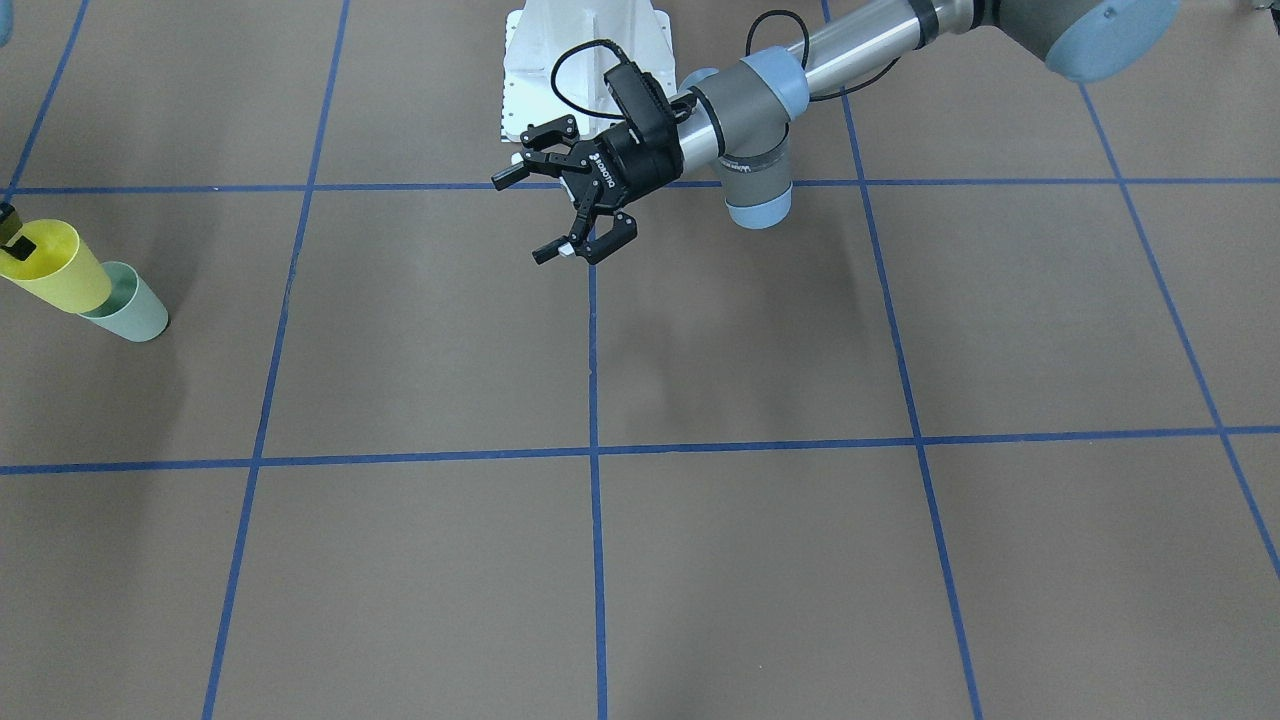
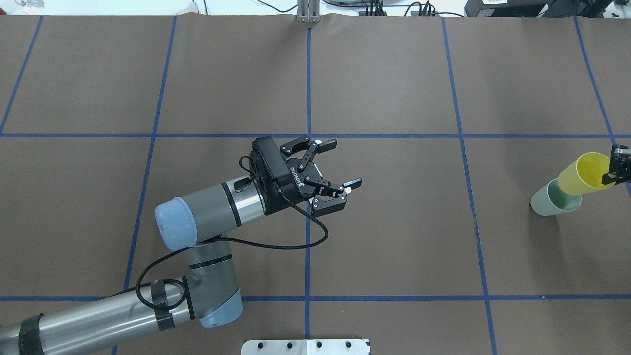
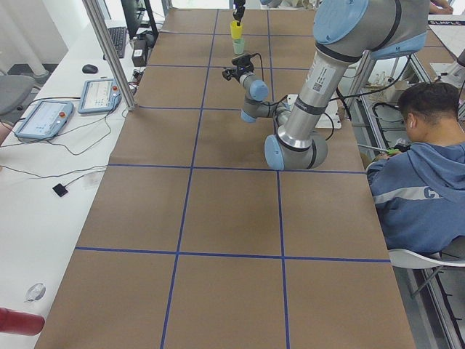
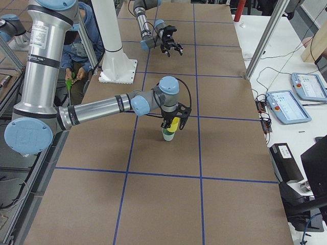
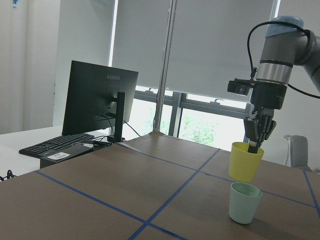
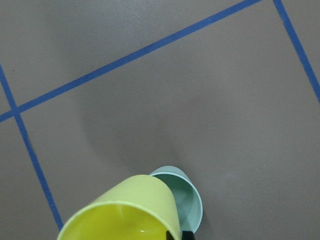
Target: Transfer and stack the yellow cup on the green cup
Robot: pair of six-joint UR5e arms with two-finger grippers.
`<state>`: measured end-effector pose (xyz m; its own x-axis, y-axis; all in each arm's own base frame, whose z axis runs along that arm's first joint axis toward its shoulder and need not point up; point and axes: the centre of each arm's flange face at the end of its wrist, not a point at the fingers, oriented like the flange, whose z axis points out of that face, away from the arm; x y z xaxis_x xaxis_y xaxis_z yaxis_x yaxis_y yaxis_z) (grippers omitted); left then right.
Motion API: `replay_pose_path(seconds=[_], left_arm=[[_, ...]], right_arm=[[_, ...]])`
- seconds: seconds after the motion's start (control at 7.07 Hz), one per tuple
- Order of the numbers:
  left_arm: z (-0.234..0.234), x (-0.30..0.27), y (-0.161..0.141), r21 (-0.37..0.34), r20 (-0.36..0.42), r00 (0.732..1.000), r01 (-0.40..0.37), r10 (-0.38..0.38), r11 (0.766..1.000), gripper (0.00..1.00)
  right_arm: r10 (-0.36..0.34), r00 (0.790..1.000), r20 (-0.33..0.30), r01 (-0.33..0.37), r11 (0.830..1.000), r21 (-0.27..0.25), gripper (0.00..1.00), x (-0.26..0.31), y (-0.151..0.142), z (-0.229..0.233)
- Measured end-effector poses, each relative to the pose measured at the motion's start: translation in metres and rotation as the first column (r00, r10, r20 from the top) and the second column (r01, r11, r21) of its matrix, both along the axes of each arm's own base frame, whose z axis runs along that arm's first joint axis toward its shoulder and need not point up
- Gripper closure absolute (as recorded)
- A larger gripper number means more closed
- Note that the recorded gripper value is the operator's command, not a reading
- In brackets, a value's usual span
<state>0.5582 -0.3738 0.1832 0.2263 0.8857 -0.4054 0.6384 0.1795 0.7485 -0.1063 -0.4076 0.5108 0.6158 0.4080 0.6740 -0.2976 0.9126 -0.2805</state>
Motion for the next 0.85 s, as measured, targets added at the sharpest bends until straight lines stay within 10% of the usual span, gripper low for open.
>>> replay_pose_path(seconds=[0.85], left_arm=[[0.0014, 0.0060, 0.0013, -0.028, 0.015, 1.000, 0.021, -0.021, 0.999, 0.01]], right_arm=[[-0.020, 1.000, 0.024, 0.021, 0.999, -0.035, 1.00, -0.0060, -0.0021, 0.0123]])
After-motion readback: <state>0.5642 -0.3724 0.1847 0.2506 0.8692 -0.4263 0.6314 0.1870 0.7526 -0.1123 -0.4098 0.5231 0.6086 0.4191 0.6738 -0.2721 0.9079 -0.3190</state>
